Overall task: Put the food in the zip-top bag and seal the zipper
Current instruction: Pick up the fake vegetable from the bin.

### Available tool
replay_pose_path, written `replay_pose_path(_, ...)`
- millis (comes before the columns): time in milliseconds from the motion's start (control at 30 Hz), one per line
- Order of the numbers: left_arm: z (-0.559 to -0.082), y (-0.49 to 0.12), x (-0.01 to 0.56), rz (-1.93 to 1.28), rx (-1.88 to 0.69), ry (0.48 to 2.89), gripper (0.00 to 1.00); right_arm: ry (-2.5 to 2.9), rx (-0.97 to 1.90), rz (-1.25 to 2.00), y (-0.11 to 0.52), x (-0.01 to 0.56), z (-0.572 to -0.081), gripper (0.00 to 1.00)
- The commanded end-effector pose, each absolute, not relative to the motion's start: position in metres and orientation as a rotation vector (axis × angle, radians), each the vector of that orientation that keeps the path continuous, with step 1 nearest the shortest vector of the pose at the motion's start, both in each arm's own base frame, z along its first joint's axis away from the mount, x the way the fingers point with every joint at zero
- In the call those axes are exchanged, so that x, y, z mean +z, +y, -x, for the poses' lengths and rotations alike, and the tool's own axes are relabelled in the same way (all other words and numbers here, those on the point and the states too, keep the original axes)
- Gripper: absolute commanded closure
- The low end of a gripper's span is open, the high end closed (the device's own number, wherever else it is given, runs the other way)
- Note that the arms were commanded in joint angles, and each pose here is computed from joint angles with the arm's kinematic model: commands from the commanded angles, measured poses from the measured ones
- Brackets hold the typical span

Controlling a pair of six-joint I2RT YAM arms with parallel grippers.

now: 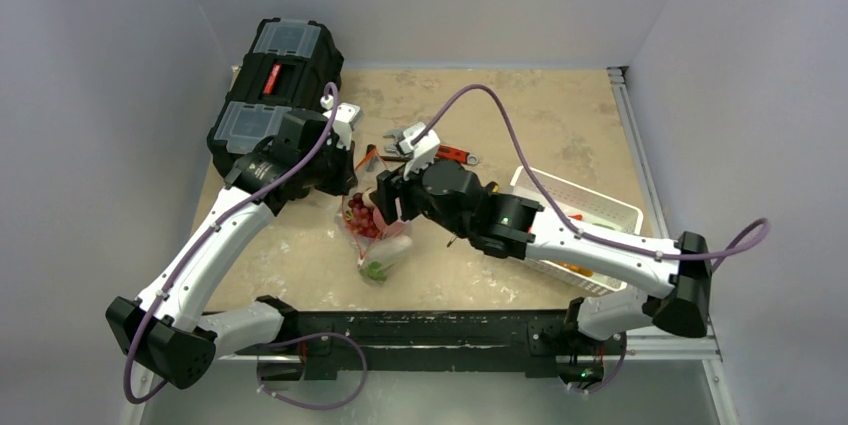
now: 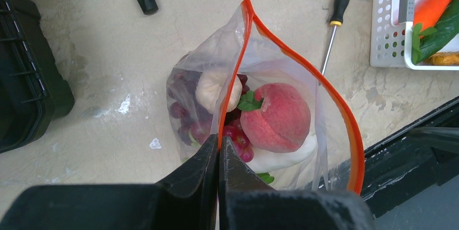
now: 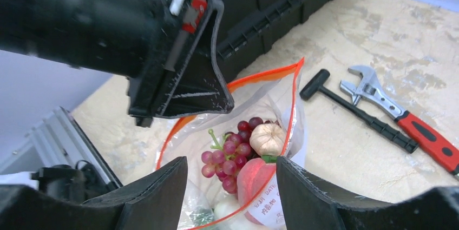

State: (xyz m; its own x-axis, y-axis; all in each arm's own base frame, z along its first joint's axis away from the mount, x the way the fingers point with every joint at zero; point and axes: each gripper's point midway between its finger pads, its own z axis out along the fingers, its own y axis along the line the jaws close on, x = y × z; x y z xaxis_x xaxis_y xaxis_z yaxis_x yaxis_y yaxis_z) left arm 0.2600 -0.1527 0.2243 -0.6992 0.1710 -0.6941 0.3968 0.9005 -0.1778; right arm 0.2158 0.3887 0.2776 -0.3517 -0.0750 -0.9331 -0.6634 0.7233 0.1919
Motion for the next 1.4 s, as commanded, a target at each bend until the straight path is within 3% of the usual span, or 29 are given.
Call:
replay_pose_path(0, -0.264, -0.152, 0.229, -0.412, -0.408, 2.325, 1.0, 1.722, 0.772, 0.493, 0.372, 0.33, -0.21, 0.4)
replay_pose_path(300, -0.264, -0.153, 0.229, -0.413, -0.409, 2.326, 1.0, 1.759, 0.532, 0.204, 0.29, 0.317, -0.23, 0.42)
replay_pose_path(833, -0.264, -0.152, 0.228, -0.411, -0.408, 2.328, 1.0, 1.987, 0.366, -0.603, 0.113, 0.209, -0.286, 0.47)
replay_pose_path(1067, -0.264, -0.152, 0.228, -0.411, -0.403, 2.329, 1.0, 2.103, 0.352, -0.939, 0.073, 0.141, -0.286, 0.5)
replay_pose_path(1367, -0.264, -0.152, 0.228, -0.41, -0.403, 2.33, 1.0, 2.127, 0.258, -1.156, 0.047, 0.104, -0.268, 0.51)
